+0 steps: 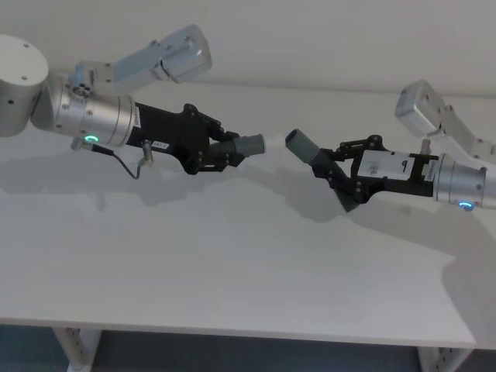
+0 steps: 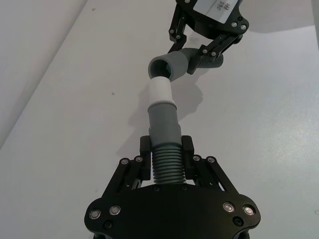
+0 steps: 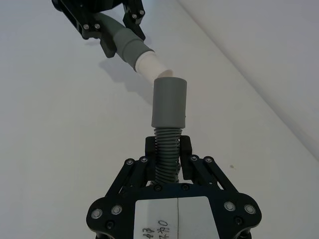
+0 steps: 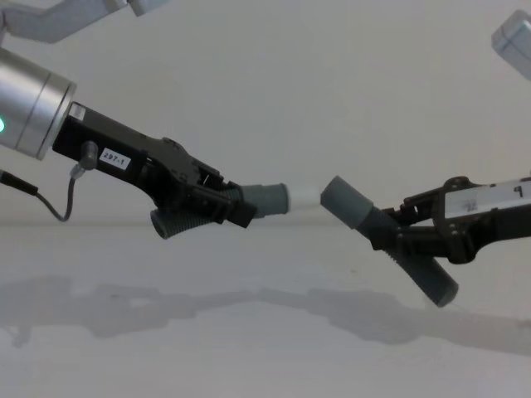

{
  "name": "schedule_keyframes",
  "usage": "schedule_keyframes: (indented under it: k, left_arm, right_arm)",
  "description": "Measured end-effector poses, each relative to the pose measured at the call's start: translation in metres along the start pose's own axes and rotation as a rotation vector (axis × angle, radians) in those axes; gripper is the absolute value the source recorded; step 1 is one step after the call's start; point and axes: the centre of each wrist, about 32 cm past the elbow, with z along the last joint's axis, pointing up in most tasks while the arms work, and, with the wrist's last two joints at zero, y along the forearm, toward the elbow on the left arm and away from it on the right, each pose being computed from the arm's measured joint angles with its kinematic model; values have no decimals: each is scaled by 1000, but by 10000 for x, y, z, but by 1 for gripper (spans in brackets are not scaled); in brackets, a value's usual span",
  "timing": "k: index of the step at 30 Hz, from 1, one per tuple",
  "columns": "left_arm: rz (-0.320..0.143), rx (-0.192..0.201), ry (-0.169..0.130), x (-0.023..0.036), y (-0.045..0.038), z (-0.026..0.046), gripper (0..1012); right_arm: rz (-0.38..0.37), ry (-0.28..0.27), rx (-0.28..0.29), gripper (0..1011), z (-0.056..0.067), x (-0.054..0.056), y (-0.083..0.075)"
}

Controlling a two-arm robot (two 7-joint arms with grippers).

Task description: Use both hands to pick up one end of the pipe from the table, align the ends, and insert them.

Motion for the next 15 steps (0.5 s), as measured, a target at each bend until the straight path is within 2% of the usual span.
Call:
schedule_keyframes:
  k: [15]
  left_arm:
    - [2,0,4,-16,29,8,347]
  right_arm:
    - [-27,1,4,271,-3,5,-15]
